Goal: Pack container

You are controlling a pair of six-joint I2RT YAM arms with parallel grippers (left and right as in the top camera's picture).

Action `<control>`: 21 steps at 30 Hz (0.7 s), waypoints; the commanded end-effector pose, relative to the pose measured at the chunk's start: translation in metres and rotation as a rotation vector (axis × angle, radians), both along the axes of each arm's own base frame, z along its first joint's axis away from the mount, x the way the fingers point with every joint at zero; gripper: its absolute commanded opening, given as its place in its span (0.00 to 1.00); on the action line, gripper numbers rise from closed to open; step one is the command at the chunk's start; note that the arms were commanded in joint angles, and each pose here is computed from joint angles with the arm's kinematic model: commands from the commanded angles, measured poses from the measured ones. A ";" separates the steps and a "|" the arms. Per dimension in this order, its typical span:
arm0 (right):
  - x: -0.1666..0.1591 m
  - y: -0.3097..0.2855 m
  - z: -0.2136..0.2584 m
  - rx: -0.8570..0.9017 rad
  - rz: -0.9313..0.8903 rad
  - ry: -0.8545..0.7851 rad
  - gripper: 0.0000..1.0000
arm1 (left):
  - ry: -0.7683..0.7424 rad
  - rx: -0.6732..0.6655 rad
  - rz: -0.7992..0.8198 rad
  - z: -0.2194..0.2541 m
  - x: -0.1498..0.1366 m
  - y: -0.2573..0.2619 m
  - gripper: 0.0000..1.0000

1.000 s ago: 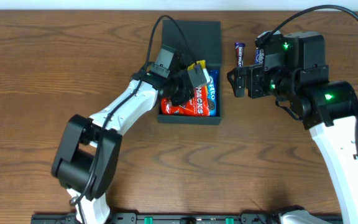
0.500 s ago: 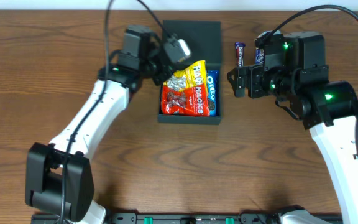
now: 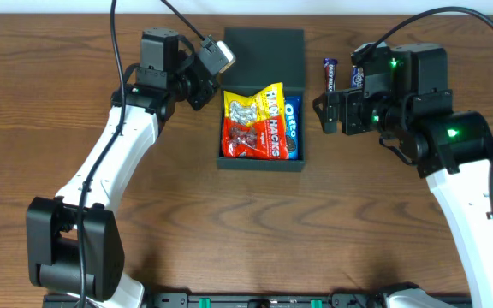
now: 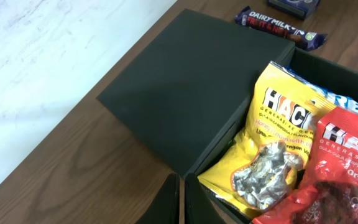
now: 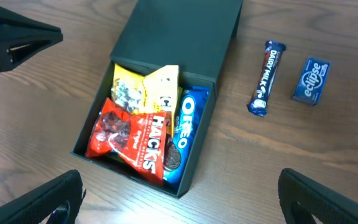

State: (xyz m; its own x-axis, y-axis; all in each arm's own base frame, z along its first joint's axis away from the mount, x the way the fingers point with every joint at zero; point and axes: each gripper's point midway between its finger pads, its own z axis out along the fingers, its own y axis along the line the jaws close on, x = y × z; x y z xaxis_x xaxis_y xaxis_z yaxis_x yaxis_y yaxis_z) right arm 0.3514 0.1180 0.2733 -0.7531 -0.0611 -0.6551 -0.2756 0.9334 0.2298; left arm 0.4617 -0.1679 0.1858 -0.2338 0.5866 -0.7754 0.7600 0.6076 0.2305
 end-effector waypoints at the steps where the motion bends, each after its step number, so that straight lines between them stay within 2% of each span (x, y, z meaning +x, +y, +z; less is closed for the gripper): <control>1: 0.001 -0.001 0.004 -0.007 0.008 -0.015 0.99 | -0.002 -0.008 0.014 0.004 0.003 0.003 0.06; 10: 0.011 0.002 0.012 0.009 0.009 -0.063 0.99 | 0.000 -0.008 0.015 0.003 0.003 0.003 0.06; 12: 0.021 0.004 0.015 0.014 0.006 -0.097 0.99 | -0.001 -0.007 0.016 0.003 0.003 0.003 0.22; 14: 0.032 0.003 0.012 0.006 -0.009 -0.109 0.99 | 0.000 -0.007 0.017 0.003 0.003 0.003 0.46; 16: 0.045 -0.007 -0.001 -0.018 -0.090 -0.086 0.99 | 0.010 -0.013 0.036 0.003 0.004 0.005 0.95; 21: 0.067 -0.032 -0.041 -0.082 -0.256 0.003 0.95 | 0.051 -0.010 0.165 -0.003 0.010 0.020 0.95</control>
State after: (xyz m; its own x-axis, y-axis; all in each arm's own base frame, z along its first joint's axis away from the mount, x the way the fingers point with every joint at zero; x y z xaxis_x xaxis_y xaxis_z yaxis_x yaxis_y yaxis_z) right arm 0.4044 0.1080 0.2494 -0.7355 0.0023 -0.6776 -0.1641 0.9696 0.1815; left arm 0.4643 -0.1618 0.1831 -0.2929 0.5642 -0.7719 0.7254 0.6571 0.2050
